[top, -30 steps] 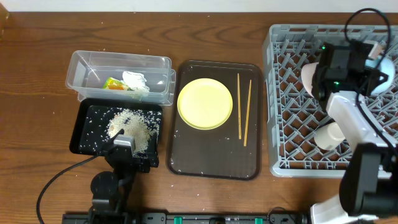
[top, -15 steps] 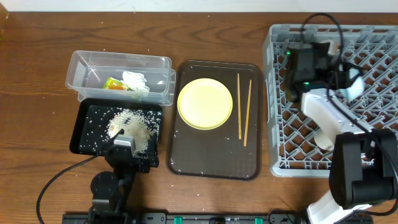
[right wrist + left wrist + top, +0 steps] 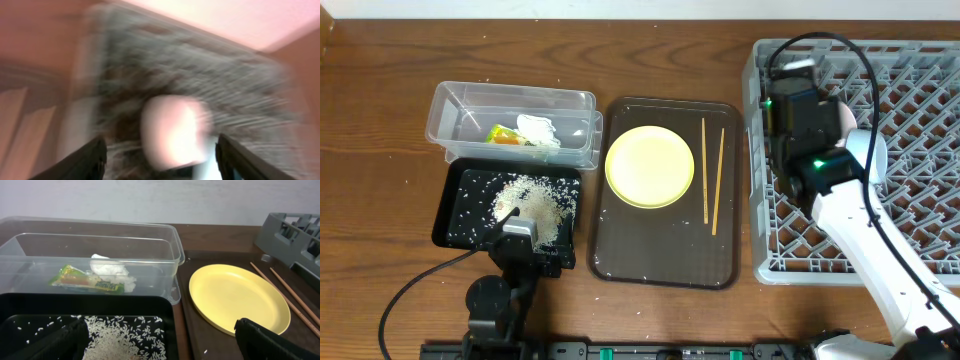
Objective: Sort waste into correct bins and load items into the dishwasher rack
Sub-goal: 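Place the light-blue bowl in the dish rack beside the pink bowl, then grasp the yellow plate edge with the right gripper and lift it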
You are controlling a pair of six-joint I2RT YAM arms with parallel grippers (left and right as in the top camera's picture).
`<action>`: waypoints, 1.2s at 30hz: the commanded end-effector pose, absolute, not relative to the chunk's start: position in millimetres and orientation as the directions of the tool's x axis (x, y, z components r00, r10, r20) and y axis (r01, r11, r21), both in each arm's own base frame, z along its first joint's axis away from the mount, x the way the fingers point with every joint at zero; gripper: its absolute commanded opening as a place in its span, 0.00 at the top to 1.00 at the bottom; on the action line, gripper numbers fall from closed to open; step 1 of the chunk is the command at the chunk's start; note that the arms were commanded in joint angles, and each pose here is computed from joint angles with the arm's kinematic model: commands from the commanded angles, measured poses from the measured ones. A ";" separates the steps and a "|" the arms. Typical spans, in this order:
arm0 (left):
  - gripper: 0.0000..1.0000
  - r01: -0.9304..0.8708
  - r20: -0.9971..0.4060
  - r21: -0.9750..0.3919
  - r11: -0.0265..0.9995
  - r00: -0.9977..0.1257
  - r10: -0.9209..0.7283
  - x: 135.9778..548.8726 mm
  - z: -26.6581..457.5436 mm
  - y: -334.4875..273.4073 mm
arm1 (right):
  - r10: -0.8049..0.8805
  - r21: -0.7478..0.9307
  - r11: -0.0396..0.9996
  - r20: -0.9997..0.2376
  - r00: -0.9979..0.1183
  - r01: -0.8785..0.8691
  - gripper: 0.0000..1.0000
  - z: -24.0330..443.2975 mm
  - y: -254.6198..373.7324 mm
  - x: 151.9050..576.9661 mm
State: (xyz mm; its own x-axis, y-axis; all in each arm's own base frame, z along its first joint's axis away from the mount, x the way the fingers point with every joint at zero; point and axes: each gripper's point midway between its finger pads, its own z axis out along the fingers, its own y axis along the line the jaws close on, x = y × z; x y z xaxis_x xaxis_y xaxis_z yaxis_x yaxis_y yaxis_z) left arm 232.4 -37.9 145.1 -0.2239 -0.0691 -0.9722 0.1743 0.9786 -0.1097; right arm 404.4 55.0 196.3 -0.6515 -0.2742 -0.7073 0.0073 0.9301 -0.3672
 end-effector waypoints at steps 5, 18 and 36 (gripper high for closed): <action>0.04 0.177 -0.969 -0.097 0.979 -0.243 -0.052 232.5 133.7 -37.8 | -0.233 0.338 0.824 -0.528 -0.816 -0.454 0.34 139.2 235.3 323.2; 0.04 0.177 -0.969 -0.097 0.979 -0.243 -0.052 232.5 133.7 -37.8 | 0.184 0.259 0.955 -0.119 -0.976 0.148 0.55 14.6 226.0 303.0; 0.04 0.177 -0.969 -0.097 0.979 -0.243 -0.052 232.5 133.6 -37.8 | 0.117 0.214 0.977 -0.458 -0.881 0.019 0.99 93.0 190.4 355.4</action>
